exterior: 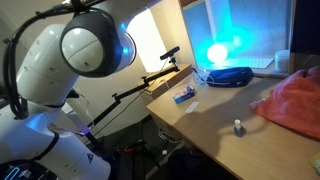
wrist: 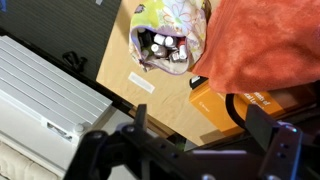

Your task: Remove the towel on the bag, move the bag to the left , pick up the small bottle and put it in the bag

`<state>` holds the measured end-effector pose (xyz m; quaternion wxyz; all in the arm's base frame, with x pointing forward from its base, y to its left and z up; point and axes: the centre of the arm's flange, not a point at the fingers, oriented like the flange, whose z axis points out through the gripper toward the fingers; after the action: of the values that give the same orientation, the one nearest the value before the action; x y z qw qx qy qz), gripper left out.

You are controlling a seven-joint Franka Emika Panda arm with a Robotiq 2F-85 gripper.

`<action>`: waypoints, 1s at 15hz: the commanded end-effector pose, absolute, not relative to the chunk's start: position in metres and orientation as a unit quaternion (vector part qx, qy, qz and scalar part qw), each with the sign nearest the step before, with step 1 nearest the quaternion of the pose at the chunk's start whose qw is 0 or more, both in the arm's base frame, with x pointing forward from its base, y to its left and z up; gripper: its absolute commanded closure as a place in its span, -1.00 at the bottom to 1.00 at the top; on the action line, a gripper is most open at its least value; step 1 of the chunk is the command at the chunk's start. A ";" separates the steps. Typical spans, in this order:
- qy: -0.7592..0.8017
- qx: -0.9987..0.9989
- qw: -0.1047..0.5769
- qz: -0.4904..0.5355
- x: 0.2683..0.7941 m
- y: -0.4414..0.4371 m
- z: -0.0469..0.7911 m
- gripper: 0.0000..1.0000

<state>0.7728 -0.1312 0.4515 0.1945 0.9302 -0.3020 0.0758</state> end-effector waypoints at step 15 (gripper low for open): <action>-0.267 0.931 0.247 0.024 0.745 -0.196 0.378 -1.00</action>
<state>0.7704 -0.1771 0.4085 0.2253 0.9297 -0.2883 0.0420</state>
